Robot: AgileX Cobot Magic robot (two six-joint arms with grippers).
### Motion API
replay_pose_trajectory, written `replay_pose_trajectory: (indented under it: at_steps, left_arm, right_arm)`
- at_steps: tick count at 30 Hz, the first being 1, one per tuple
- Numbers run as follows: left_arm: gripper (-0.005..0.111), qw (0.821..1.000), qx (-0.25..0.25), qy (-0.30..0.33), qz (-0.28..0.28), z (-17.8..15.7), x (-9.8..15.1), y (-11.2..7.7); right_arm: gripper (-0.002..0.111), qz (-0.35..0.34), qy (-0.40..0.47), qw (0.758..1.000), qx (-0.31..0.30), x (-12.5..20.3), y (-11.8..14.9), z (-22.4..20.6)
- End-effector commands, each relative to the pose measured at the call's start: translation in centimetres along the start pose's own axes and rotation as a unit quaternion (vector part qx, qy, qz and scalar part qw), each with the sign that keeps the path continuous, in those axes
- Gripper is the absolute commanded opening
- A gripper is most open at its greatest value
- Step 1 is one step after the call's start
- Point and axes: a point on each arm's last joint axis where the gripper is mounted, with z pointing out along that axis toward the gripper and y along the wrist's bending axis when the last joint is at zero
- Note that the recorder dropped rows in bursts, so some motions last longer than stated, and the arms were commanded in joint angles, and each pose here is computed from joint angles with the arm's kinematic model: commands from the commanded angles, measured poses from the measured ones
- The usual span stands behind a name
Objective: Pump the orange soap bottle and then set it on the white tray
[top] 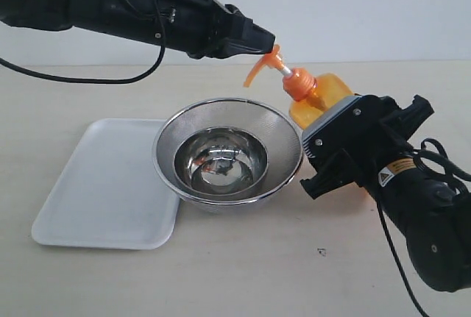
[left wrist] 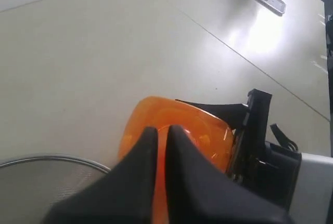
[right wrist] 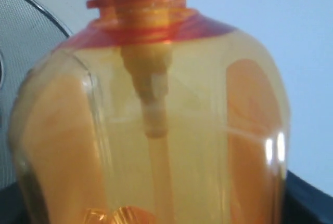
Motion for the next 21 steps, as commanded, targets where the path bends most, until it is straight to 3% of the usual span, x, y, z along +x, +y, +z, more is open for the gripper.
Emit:
replay_pose_trajectory:
  at_steps: [1,11,21]
  left_arm:
    - [0.005,0.999,0.023,0.031,0.028,-0.6,0.3,-0.9]
    - [0.005,0.998,0.01,-0.03,0.056,-6.1,-3.1,-3.1]
    - [0.005,0.999,0.033,0.003,0.024,-3.1,-1.3,-2.2]
  right_arm:
    - [0.0,0.014,-0.06,0.998,-0.015,-1.7,0.4,0.0]
    - [0.0,0.014,-0.058,0.998,-0.013,-1.7,0.4,0.0]
    - [0.0,0.007,-0.066,0.998,-0.023,-1.8,0.6,0.0]
